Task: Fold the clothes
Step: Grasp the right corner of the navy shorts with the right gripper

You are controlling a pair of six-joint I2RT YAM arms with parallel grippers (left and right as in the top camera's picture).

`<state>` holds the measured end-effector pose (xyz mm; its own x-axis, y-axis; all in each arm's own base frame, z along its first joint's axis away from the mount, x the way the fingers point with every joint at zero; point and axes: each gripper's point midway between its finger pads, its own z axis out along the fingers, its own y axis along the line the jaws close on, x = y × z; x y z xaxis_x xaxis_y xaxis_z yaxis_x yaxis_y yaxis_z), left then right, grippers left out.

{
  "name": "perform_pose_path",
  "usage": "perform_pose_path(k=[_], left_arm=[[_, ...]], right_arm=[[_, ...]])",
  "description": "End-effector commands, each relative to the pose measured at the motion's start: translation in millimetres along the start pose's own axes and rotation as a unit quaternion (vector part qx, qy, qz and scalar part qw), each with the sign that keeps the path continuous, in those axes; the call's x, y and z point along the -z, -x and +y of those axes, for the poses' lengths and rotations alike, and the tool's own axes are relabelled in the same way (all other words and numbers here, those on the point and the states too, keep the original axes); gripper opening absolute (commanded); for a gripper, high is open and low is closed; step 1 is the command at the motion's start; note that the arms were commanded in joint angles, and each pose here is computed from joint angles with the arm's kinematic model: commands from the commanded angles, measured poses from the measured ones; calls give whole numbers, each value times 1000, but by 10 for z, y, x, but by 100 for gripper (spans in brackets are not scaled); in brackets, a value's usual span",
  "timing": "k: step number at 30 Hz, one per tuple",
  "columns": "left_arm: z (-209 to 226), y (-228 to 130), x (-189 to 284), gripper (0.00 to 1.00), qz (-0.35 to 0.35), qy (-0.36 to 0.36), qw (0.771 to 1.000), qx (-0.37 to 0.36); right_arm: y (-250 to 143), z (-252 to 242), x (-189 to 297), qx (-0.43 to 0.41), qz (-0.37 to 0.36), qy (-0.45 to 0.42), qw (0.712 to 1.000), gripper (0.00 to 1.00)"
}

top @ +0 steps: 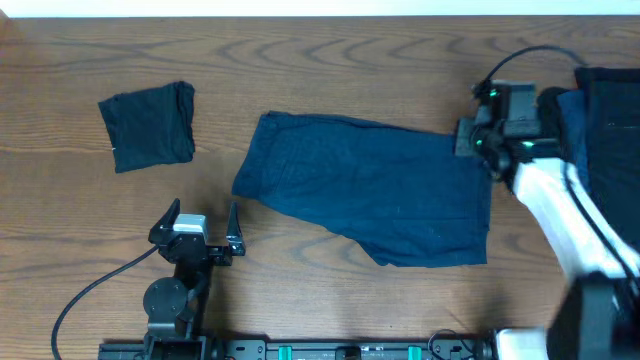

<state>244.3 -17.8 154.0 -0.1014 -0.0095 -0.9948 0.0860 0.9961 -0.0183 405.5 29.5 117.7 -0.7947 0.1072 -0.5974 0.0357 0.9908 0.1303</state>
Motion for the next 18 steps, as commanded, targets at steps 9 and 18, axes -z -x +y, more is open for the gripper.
perform_pose_path(k=[9,18], left_arm=[[-35,-147,-7,98,22,-10,1000,-4],[-35,-147,-7,98,22,-10,1000,-4]], right_arm=[[-955,-42,169,-39,162,-9,986,3],[-1530,-141,-93,-52,251,-27,966,1]])
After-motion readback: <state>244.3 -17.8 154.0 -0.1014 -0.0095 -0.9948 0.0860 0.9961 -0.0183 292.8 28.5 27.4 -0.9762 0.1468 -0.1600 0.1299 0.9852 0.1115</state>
